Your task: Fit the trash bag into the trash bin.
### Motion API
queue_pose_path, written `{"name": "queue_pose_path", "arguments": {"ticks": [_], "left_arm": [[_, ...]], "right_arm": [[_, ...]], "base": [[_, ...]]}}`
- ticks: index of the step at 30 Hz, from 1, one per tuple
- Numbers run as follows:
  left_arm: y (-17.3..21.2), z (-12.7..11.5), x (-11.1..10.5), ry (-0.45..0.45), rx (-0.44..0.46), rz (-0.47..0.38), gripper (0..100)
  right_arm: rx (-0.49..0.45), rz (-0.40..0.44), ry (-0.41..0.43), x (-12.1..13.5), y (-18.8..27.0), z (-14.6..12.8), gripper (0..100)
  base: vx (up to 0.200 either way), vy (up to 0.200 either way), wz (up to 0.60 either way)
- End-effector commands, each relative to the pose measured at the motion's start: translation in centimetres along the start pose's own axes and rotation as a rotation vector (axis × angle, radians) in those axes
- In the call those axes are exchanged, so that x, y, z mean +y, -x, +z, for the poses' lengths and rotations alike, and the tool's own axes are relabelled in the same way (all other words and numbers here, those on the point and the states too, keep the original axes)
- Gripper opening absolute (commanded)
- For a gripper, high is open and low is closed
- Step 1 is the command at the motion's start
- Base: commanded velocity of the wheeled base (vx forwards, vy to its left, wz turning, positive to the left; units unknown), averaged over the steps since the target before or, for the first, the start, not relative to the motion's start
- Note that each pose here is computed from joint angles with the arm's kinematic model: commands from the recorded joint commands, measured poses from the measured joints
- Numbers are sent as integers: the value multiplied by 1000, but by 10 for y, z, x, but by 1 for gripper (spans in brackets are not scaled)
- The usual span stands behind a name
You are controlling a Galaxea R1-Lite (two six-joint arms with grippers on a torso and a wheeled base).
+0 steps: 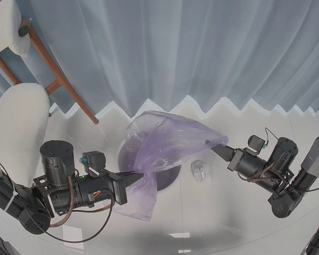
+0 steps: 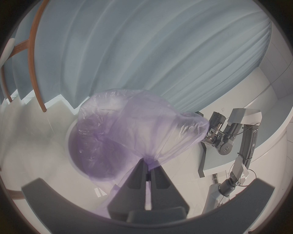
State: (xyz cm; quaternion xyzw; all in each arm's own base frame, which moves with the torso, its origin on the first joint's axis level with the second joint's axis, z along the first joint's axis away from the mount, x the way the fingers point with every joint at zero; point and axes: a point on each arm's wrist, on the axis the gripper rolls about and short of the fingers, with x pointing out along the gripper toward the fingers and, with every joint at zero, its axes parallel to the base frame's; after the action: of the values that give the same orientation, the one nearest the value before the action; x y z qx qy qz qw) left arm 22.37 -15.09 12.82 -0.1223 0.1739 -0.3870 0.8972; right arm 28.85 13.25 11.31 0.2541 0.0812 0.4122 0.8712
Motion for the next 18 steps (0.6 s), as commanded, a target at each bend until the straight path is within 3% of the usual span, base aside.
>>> {"name": "queue_pose_path", "arguments": {"ticks": [1, 7, 18], "left_arm": [[0, 0, -2, -2, -3, -7, 0], [0, -8, -13, -8, 27, -43, 0], [-1, -18, -23, -15, 61, -72, 0]], "right_arm": [[1, 15, -52, 20, -3, -3, 100], [83, -7, -175, 43, -13, -15, 100], [67, -50, -208, 46, -34, -31, 100]], "base": [[0, 0, 0], [0, 0, 0], [0, 0, 0]]}}
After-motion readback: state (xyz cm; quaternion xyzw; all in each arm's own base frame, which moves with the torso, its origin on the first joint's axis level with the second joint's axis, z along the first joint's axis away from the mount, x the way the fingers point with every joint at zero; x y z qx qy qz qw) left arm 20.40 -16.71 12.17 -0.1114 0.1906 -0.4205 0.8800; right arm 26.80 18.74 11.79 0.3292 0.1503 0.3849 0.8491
